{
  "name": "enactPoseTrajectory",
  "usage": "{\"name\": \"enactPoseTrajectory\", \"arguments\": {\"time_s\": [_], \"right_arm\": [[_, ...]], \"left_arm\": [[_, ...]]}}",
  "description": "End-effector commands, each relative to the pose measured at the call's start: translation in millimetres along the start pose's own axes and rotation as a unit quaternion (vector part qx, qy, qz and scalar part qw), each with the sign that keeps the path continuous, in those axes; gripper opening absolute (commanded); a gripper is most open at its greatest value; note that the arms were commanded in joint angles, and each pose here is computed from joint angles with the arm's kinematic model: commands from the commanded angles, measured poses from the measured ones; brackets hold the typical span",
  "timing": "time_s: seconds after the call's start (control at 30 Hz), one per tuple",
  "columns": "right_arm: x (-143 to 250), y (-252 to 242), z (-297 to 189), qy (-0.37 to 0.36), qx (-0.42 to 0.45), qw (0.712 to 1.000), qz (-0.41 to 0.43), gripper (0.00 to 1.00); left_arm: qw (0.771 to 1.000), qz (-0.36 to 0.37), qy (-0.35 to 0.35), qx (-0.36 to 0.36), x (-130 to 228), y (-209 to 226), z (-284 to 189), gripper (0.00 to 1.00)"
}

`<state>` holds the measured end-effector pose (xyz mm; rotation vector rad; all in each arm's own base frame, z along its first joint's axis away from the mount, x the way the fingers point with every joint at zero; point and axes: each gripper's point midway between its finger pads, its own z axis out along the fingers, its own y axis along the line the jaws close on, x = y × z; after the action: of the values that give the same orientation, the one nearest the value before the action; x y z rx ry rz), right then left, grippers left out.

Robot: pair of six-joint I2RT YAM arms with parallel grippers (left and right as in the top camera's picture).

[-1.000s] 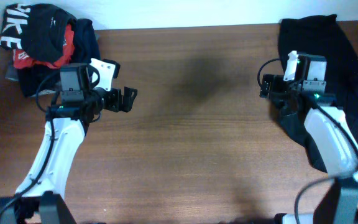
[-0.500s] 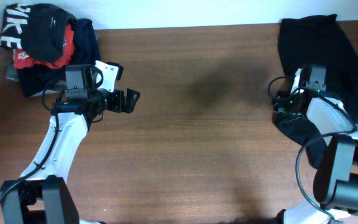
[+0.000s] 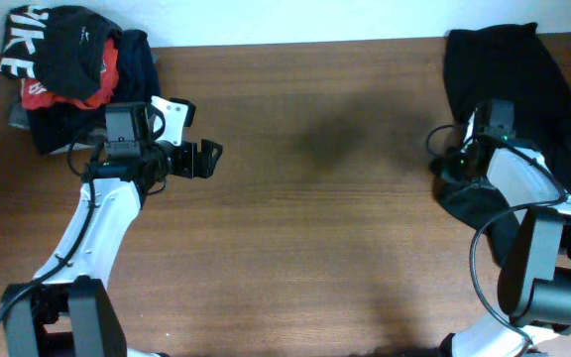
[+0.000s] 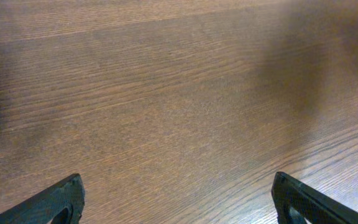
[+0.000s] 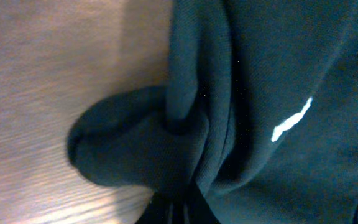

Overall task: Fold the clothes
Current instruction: 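Reach the right gripper to the black polo shirt and grasp it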

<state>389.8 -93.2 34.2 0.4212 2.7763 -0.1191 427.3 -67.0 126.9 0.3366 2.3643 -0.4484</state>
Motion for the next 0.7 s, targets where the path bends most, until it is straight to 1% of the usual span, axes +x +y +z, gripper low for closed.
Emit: {"name": "enactPoseTrajectory", "arguments": {"time_s": [0.0,0.13,0.2,0.27,0.47,0.5,0.6,0.63,0.67], "right_arm": [[-27,48,-29,-0.017,-0.042,0.998,-0.037,0.04],[-38,107,-64,-0.025,-0.109,0.99,-0.083,0.04],[-43,145,-87,-0.036,-0.15,0.981,-0.113,0.04],[-44,173,-105,-0.049,-0.172,0.974,-0.137,0.04],[-35,241,-138,-0.077,-0.213,0.959,-0.172,0.04],[-32,249,-140,-0.08,-0.218,0.956,-0.18,0.04],[-21,275,-149,-0.089,-0.235,0.947,-0.2,0.05],[-19,281,-152,-0.092,-0.239,0.945,-0.205,0.06],[-17,288,-155,-0.096,-0.244,0.942,-0.211,0.09]], "left_arm": [[1.0,-0.023,-0.015,0.01,-11,-2,1,0.94],[0.999,-0.022,-0.027,0.008,-21,-2,-2,0.93],[0.999,-0.02,-0.033,0.007,-27,-1,-4,0.92],[0.999,-0.02,-0.039,0.006,-32,-1,-6,0.91],[0.998,-0.032,-0.045,-0.003,-35,10,-11,0.89],[0.998,-0.034,-0.045,-0.005,-35,13,-12,0.84],[0.998,-0.042,-0.047,-0.013,-34,22,-15,0.84],[0.998,-0.044,-0.048,-0.015,-34,25,-16,0.84],[0.998,-0.047,-0.049,-0.018,-34,28,-17,0.84]]}}
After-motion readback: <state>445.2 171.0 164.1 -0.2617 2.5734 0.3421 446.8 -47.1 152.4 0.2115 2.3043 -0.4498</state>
